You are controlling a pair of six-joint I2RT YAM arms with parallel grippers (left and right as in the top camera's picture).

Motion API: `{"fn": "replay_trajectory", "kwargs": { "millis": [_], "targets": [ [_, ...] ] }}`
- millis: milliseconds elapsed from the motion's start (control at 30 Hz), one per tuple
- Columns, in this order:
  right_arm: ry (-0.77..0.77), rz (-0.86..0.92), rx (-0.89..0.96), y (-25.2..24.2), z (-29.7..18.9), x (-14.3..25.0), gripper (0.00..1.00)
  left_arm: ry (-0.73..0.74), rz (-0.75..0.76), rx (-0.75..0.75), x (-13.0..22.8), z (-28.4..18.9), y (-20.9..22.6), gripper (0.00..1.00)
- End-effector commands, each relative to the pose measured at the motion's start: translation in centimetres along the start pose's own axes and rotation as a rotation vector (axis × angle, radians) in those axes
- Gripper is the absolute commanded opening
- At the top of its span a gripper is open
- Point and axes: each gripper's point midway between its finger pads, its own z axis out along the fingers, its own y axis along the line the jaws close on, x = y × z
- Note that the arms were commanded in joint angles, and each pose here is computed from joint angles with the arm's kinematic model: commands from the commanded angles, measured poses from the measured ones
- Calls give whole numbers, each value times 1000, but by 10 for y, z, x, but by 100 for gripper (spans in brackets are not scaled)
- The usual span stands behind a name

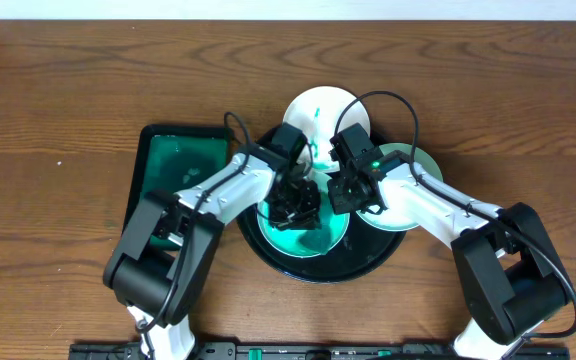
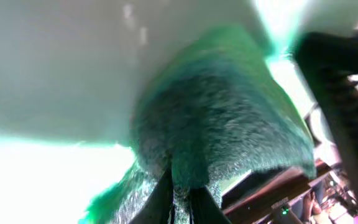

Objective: Clean dirty plates on tray and stack at the side
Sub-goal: 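Scrub the lower-left plate with the sponge in the left gripper, then return the sponge to the basin with the left gripper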

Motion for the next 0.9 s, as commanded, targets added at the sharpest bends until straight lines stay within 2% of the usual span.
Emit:
{"fn": "replay_trajectory", "kwargs": {
  "millis": [0,100,167,500,567,667,867],
  "targets": [
    [1,28,105,-23,7,2,1,-131,-87,-269,-16,-22,64,7],
    [0,28,108,-23,7,2,1,-293,-112,-443,-32,-61,97,7],
    [0,28,107,-23,7,2,1,-367,-120,-479,-37,-83,103,7],
    [2,18,108,-23,7,2,1,-693,-63,-293,-30,-199,79,7],
    [3,17,108,-23,7,2,1,-731,-65,-299,-29,-215,88,7],
    [3,17,108,-23,7,2,1,-763,-165,-379,-31,-231,123,7],
    [6,8,107,-23,7,3,1,-678,-274,-470,-49,-207,181,7]
  ]
}}
